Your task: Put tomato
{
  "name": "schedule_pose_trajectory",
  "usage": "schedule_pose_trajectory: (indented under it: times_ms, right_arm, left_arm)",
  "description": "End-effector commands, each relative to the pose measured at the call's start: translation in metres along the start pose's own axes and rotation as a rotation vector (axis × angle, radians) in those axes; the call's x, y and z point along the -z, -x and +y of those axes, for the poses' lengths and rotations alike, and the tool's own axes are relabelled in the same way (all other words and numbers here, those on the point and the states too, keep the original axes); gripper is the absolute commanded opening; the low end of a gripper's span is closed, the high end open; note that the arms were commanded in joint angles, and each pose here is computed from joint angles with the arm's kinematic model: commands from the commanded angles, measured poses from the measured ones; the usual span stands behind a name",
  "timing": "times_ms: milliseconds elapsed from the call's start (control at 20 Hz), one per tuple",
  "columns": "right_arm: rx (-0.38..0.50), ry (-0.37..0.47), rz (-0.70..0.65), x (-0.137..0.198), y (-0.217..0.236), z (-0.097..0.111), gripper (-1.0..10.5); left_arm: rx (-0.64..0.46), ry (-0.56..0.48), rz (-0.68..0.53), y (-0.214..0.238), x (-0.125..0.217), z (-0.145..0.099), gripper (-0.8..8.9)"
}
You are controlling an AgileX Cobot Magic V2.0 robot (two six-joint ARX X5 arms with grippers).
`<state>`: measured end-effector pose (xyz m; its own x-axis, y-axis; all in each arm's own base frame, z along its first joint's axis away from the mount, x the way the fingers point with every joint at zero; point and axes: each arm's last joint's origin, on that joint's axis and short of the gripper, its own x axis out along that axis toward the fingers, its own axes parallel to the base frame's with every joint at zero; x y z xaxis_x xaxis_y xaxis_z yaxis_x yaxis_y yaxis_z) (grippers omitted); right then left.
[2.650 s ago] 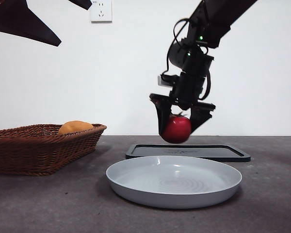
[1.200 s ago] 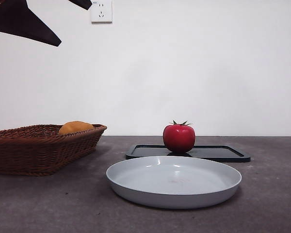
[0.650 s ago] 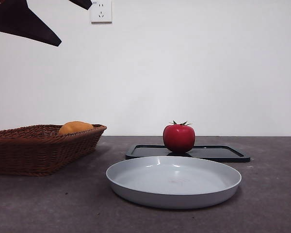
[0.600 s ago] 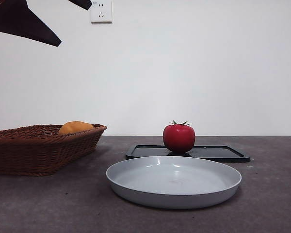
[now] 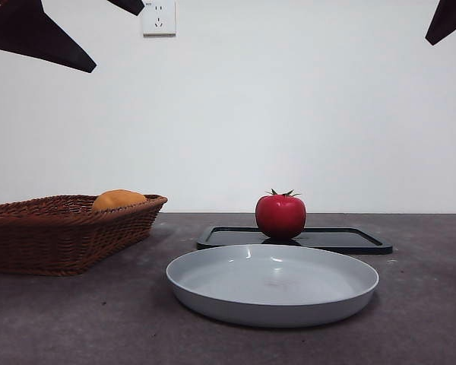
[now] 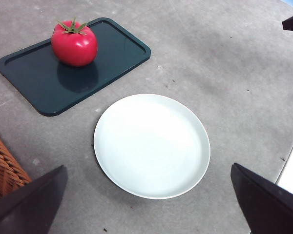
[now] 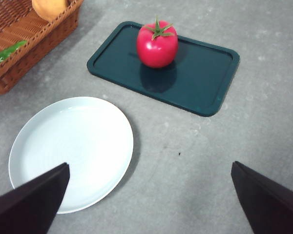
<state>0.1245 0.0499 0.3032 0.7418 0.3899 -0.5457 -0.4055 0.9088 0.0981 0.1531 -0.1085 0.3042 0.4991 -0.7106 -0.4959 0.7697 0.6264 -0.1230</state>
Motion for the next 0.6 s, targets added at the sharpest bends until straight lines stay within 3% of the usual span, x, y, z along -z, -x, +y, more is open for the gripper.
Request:
schedule_pose_trajectory:
  times_ms: [50, 100, 150, 200, 600]
  right_arm:
    - [-0.004, 0.009, -0.014, -0.0028, 0.0005, 0.0008, 5.6]
    - [-0.004, 0.008, -0.015, -0.0028, 0.0005, 0.0008, 3.3]
    - [-0.005, 0.009, -0.015, -0.0028, 0.0005, 0.0009, 0.9]
    - [-0.005, 0.009, -0.015, -0.0028, 0.0006, 0.0009, 0.1]
    - [-0.005, 0.009, -0.015, -0.0029, 0.0006, 0.0009, 0.2]
  left_arm:
    - [0.006, -0.006, -0.010, -0.0003, -0.0030, -0.0008, 5.60]
    - [0.006, -0.005, -0.009, -0.0003, -0.0029, -0.0009, 2.36]
    - [0.006, -0.004, -0.008, -0.0003, -0.0028, -0.0009, -0.22]
    - [0.005, -0.007, -0.016, -0.0003, -0.0036, -0.0008, 0.31]
    - [0.006, -0.007, -0.016, -0.0003, -0.0036, -0.0008, 0.25]
